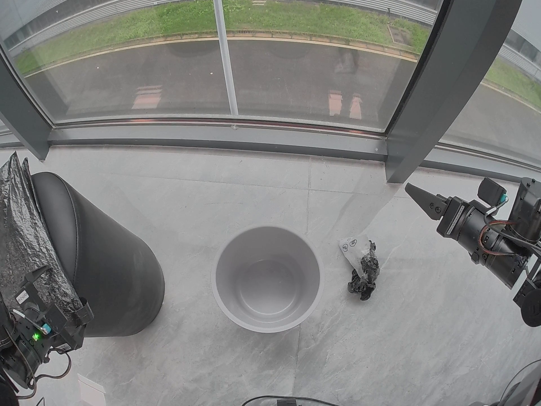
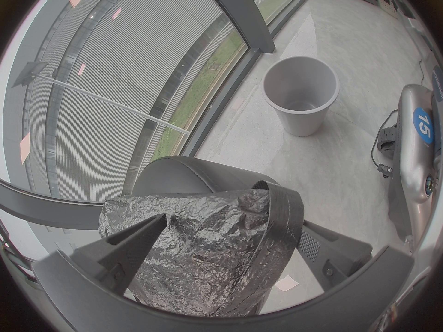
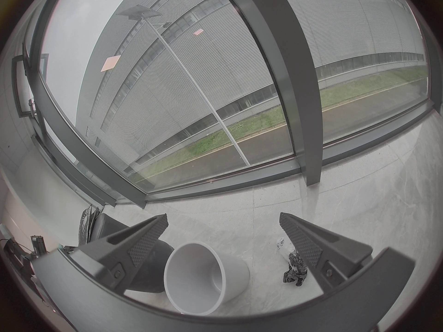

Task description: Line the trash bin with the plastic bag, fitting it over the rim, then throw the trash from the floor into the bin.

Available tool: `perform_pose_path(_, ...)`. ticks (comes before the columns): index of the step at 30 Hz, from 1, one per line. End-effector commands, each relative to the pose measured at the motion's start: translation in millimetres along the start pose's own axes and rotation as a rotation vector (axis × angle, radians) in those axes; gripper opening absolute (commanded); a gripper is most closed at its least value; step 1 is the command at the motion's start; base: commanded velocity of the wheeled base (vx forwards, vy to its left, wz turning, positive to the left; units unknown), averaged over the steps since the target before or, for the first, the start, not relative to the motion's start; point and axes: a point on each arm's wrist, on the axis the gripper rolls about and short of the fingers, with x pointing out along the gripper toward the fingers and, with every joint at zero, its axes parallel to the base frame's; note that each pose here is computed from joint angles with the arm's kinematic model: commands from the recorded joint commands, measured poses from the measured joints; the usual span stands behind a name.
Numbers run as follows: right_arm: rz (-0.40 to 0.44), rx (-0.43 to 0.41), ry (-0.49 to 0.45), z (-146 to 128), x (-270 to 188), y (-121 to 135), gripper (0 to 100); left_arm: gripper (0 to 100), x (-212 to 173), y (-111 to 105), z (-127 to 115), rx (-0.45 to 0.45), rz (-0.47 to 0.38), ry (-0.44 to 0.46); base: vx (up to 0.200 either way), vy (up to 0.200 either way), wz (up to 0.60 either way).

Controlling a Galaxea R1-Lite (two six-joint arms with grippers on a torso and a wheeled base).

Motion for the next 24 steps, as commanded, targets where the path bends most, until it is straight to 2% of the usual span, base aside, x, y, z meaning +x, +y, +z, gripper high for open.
perform_pose_path(1,-0.001,0.000,0.002,0,0,0,100,100,0,2,1,-0.002,0.013,-0.008,0.000,0.000,0.00)
perform_pose_path(24,-0.002,-0.001,0.004,-1,1,-1,100,100,-11,11,4,-0.009,0.114,-0.048,0.000,0.000,0.00)
